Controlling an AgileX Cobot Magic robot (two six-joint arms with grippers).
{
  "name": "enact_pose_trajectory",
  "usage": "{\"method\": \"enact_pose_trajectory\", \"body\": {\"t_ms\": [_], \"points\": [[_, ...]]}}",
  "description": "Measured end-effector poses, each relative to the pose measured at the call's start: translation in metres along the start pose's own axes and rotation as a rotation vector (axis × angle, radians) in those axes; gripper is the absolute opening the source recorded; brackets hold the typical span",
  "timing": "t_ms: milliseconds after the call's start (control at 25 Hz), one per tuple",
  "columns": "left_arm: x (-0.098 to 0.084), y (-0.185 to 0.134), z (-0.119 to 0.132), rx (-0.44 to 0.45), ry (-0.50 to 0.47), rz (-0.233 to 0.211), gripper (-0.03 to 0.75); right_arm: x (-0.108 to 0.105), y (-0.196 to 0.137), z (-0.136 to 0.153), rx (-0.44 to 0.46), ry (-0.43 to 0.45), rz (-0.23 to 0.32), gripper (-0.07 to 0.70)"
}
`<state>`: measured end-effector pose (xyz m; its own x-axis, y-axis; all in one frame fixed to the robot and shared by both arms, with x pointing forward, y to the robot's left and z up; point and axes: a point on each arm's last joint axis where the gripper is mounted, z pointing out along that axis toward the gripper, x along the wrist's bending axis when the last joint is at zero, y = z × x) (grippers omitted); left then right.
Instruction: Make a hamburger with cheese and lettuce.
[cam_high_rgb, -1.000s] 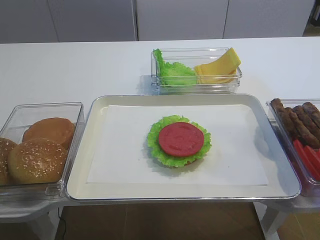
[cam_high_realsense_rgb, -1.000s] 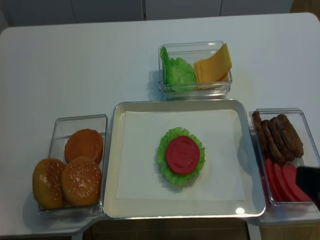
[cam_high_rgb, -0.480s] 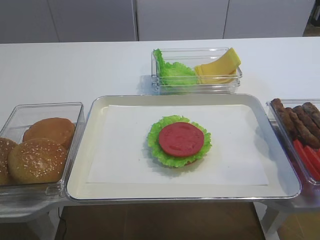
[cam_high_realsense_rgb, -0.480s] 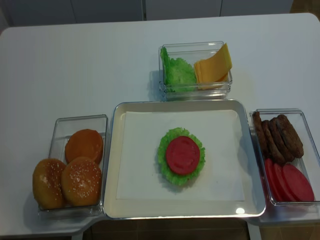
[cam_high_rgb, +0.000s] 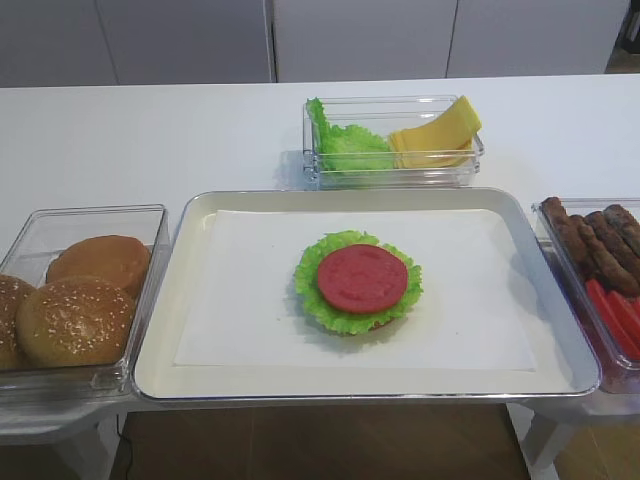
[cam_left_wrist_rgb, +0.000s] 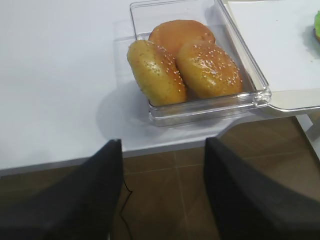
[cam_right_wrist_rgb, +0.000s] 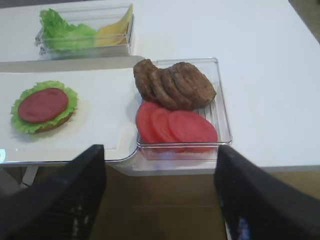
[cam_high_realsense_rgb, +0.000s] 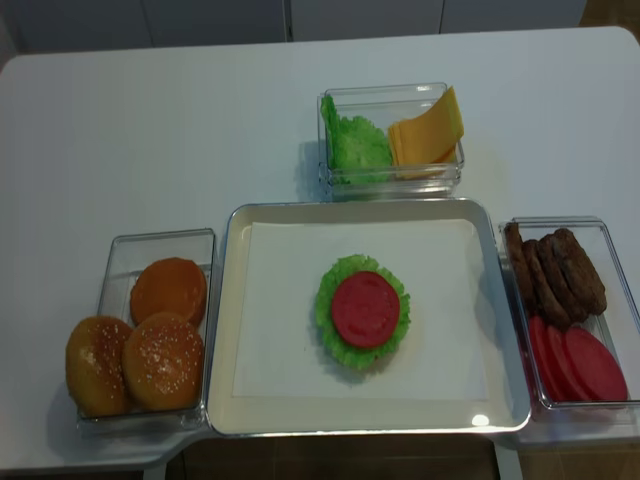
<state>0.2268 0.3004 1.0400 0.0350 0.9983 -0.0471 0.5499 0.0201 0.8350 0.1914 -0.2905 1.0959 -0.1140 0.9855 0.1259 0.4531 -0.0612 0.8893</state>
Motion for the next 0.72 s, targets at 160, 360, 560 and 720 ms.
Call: {"method": "enact_pose_trajectory", "body": {"t_ms": [160,360,560,720], "points": [[0.0,0.0,0.0,0.0,0.0,0.0,0.387,-0.001,-0.006,0.001,-0.004,0.0,0.005,0.512],[0.0,0.0,0.0,0.0,0.0,0.0,0.387,-0.005,-0.017,0.02,0.072,-0.022,0.019,0.512],[0.0,0.0,0.0,0.0,0.0,0.0,0.387,-0.01,-0.031,0.038,0.151,-0.05,0.023,0.512],[0.0,0.0,0.0,0.0,0.0,0.0,0.387,-0.012,-0.031,0.045,0.13,-0.057,0.021,0.512]]}}
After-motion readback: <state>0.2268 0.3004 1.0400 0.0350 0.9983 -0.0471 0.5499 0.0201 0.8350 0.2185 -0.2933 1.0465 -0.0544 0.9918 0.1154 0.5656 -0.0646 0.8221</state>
